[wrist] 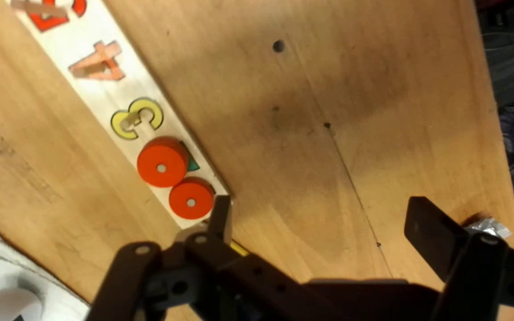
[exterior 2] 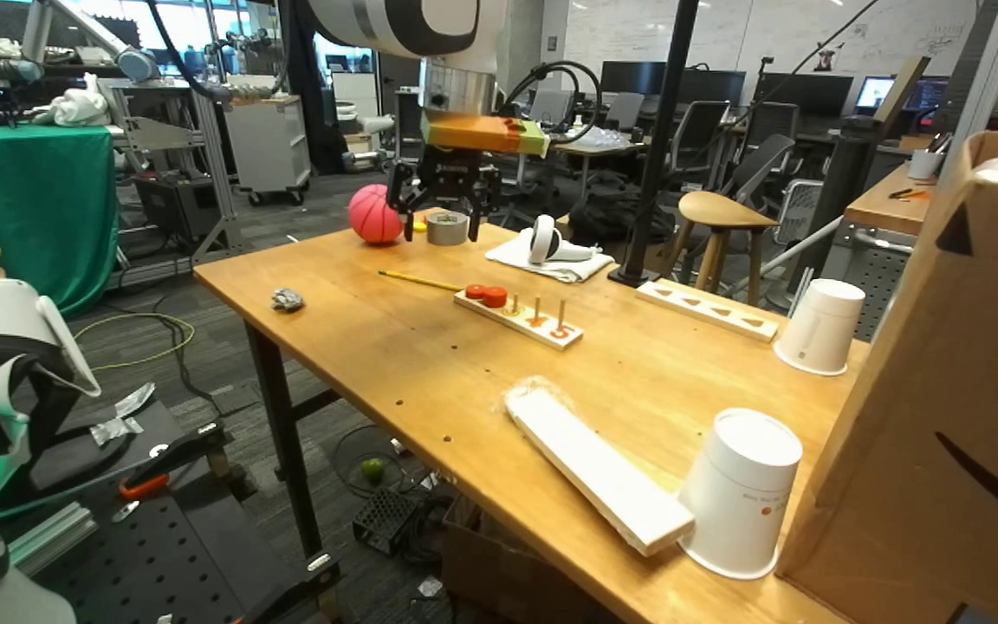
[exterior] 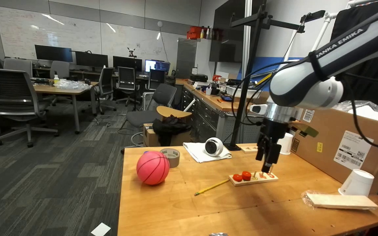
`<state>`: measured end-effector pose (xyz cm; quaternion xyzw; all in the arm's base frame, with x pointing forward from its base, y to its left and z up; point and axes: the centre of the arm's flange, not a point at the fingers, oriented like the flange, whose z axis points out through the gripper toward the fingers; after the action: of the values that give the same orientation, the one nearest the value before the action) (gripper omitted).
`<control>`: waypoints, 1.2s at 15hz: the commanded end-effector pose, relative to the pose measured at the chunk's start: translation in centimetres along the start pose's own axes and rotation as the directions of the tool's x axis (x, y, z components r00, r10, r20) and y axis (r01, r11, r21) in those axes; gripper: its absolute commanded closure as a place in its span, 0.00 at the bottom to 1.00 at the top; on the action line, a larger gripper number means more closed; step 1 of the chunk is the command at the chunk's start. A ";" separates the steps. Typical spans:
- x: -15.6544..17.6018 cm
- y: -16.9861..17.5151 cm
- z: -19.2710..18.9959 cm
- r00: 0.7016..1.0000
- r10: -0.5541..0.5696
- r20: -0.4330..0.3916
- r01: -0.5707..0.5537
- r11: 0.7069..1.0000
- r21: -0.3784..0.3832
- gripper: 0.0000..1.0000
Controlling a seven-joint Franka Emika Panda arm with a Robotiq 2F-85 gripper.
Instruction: Place the right and left stacks of orange round blocks in the first right position on the wooden board, respectively.
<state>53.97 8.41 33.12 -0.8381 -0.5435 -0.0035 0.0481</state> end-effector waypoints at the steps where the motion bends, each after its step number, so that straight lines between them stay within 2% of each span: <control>1: 3.5 5.7 1.0 0.980 -0.200 0.006 0.200 0.980 -0.008 0.00; 5: 3.6 11.3 2.3 0.941 -0.337 0.037 0.338 0.941 -0.031 0.00; 9: 2.2 15.6 3.6 0.923 -0.383 0.045 0.385 0.921 -0.054 0.00; 11: 1.5 16.5 4.3 0.920 -0.389 0.048 0.392 0.919 -0.053 0.00; 18: 1.7 15.5 3.9 0.934 -0.355 0.045 0.358 0.931 -0.072 0.00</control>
<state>68.15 3.51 26.63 -0.7255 -0.6879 -0.0173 0.0136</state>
